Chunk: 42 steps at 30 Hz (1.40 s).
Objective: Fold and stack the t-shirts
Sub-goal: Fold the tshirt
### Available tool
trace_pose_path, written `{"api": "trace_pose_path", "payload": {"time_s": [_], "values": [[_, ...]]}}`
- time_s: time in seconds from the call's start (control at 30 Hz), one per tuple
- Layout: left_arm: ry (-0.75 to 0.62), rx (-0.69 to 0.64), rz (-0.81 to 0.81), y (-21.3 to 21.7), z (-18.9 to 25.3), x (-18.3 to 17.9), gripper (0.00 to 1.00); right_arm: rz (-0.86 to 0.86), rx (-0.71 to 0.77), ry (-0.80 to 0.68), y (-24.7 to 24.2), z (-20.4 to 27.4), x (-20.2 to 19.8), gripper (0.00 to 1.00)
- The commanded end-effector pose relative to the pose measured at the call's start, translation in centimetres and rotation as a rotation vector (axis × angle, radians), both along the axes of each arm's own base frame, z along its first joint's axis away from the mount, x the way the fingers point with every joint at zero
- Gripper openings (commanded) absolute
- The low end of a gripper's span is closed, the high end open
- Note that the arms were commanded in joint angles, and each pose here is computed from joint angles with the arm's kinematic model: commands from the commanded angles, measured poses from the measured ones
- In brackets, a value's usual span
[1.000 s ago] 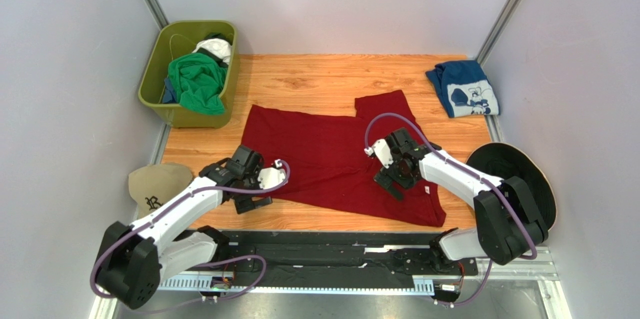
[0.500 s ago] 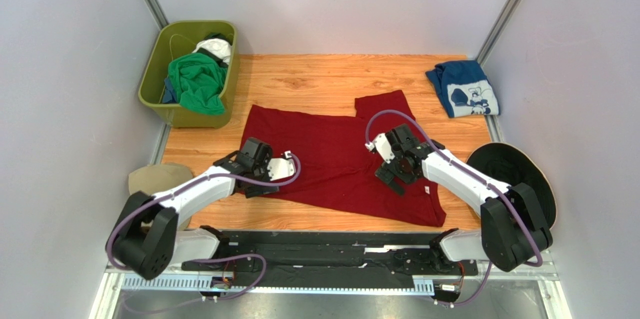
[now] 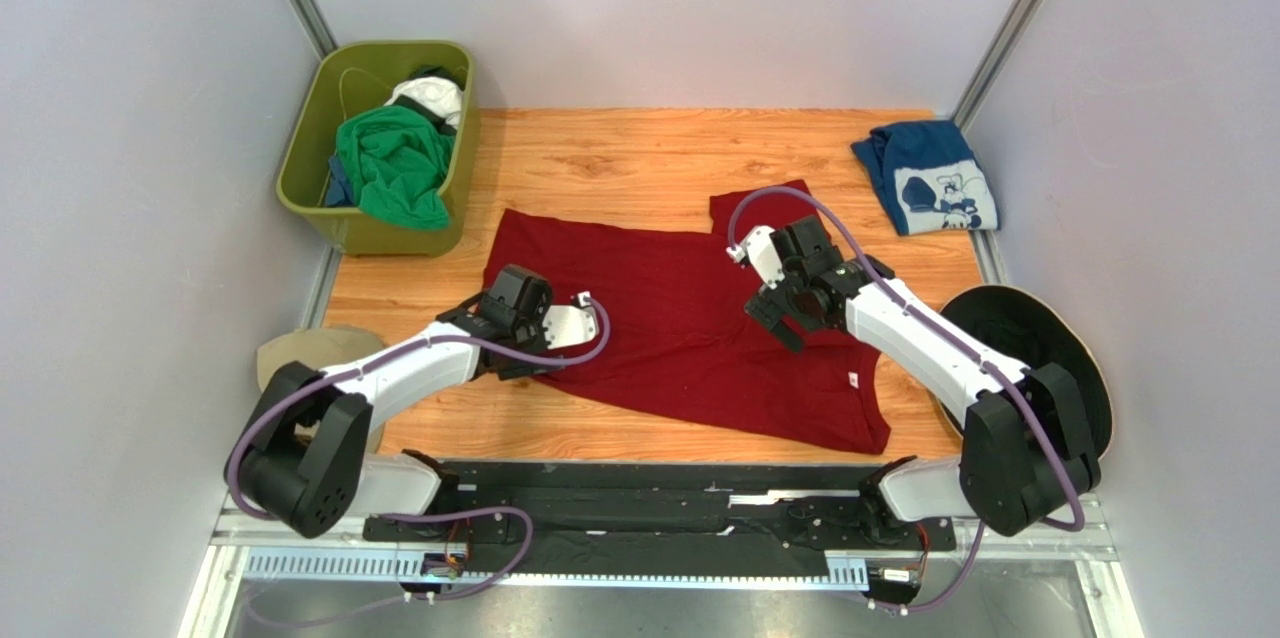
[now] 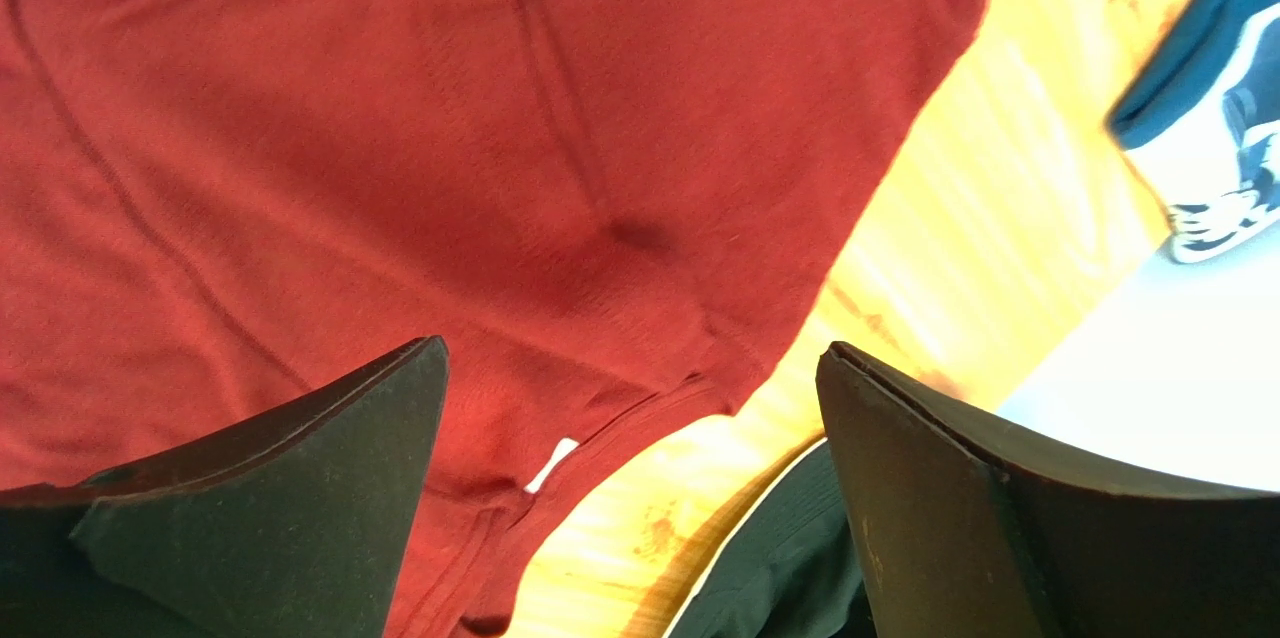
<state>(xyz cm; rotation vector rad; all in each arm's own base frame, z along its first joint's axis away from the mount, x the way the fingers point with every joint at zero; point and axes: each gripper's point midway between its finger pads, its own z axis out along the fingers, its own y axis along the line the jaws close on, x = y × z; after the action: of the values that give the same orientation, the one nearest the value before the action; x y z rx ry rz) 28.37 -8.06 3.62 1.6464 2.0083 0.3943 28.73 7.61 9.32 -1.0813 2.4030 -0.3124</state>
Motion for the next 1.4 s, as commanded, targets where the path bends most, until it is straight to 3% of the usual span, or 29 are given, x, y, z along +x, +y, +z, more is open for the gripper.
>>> {"api": "trace_pose_path", "payload": {"time_s": [0.0, 0.6, 0.73, 1.1, 1.37], "values": [[0.162, 0.022, -0.034, 1.4, -2.2, -5.0, 0.99, -0.014, -0.007, -0.087, -0.3, 2.0, 3.1, 1.0], [0.284, 0.033, -0.086, 2.5, -3.4, -10.6, 0.99, -0.182, 0.074, -0.233, -1.9, 4.3, 16.6, 1.0], [0.286, 0.022, -0.099, 2.3, -2.8, -11.2, 0.99, -0.215, 0.121, -0.199, -1.6, 2.7, 20.0, 1.0], [0.102, -0.173, -0.127, -1.0, 3.7, -8.5, 0.99, -0.306, 0.392, -0.083, 0.2, -0.2, 26.1, 0.98], [0.071, -0.175, -0.129, -1.9, 5.0, -6.6, 0.99, -0.311, 0.458, -0.058, 1.3, -1.7, 28.4, 0.96]]}}
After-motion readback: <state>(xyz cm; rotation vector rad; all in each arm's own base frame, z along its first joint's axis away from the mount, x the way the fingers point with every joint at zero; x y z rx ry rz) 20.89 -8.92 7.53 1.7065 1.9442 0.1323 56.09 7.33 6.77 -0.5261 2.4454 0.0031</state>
